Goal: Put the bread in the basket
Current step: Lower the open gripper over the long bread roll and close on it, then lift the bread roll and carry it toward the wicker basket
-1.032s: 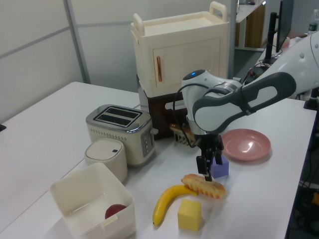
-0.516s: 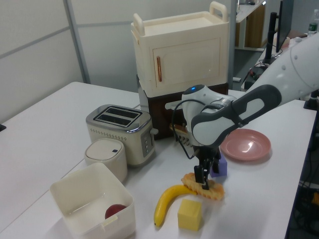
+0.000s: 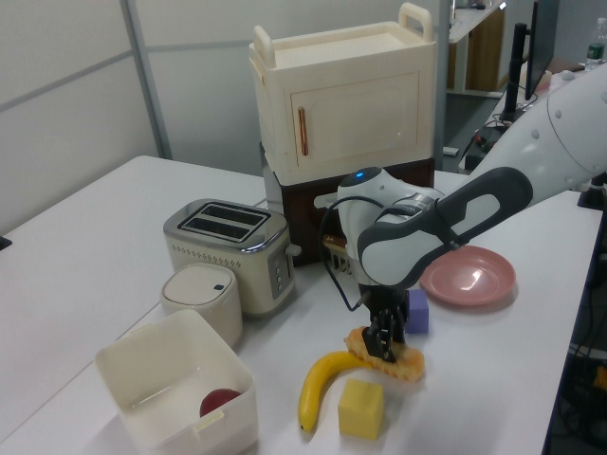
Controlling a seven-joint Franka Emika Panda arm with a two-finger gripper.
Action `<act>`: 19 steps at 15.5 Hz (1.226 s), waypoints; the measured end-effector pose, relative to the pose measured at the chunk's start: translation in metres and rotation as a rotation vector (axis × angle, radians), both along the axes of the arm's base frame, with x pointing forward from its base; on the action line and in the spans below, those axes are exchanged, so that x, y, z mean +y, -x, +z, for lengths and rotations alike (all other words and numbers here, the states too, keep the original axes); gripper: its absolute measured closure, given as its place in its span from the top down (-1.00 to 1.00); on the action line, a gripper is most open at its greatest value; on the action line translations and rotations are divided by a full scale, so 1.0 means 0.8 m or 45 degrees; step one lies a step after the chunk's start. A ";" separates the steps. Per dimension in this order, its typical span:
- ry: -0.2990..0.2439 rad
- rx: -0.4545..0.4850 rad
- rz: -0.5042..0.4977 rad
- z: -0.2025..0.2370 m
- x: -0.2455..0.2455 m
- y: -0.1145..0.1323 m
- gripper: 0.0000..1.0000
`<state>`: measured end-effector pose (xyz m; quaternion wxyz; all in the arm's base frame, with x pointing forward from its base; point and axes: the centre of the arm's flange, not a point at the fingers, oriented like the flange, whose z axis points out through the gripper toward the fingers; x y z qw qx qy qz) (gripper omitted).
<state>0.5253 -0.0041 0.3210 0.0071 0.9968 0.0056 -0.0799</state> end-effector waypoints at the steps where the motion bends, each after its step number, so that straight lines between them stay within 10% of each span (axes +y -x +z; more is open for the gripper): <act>1: 0.003 -0.001 -0.008 0.000 0.005 0.000 -0.31; 6: 0.008 0.018 -0.035 0.037 0.001 -0.008 -0.63; 11: -0.063 0.005 -0.080 0.204 0.008 -0.032 -0.80; 19: -0.089 -0.003 -0.087 0.264 0.249 0.001 -0.80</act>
